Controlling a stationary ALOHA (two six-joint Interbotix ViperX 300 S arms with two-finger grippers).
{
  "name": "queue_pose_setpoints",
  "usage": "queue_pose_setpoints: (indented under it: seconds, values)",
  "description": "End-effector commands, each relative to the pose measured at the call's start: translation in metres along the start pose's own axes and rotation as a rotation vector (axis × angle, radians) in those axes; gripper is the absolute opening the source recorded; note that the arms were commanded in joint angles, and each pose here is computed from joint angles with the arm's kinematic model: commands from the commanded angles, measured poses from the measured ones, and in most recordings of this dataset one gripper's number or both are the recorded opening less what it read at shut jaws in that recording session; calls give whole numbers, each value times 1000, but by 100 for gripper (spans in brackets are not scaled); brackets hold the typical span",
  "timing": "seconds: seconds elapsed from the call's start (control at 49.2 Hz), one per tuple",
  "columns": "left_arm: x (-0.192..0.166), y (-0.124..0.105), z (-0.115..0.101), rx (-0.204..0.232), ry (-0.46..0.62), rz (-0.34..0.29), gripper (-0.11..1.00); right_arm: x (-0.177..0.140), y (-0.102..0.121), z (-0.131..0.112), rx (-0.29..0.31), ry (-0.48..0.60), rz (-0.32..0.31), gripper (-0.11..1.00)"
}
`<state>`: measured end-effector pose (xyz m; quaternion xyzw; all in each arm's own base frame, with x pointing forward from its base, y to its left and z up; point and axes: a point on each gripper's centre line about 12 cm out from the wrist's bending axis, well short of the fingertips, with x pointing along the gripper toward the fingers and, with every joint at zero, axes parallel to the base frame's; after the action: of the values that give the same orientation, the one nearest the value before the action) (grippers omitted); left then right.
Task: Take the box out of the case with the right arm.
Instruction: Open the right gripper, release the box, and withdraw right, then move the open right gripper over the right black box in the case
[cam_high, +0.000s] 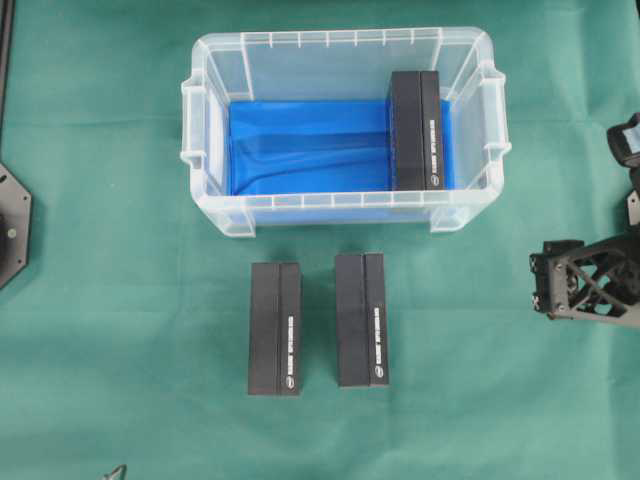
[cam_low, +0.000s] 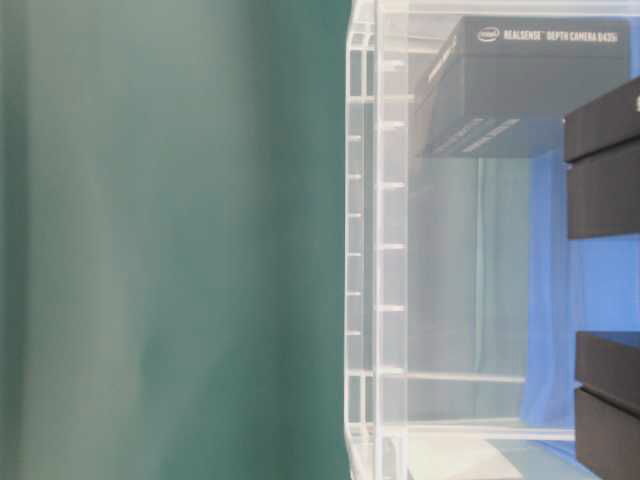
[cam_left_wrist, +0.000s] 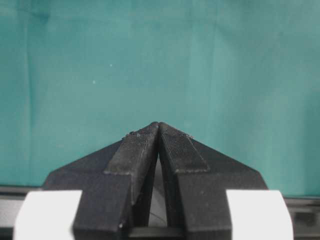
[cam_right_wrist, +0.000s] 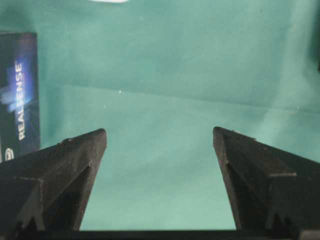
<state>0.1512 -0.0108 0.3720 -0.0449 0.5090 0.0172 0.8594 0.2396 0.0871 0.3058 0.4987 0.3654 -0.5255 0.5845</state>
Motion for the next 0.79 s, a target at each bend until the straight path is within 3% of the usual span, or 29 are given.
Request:
queue_pose_setpoints:
  seconds: [0.0,0.223,0.569,0.772]
  values:
    - [-2,-1,3,4,-8,-1,2,-5,2,5,9,-4,32,88]
    - [-2,-1,4,4,-9,-2,2,2,7,26,-11,-21,18,88]
    - [-2,-1,4,4,-9,-2,2,14,6,105,-39,-53,40,88]
    - [-1,-1,3,4,-8,-1,2,21,-2,144,-57,-66,11,88]
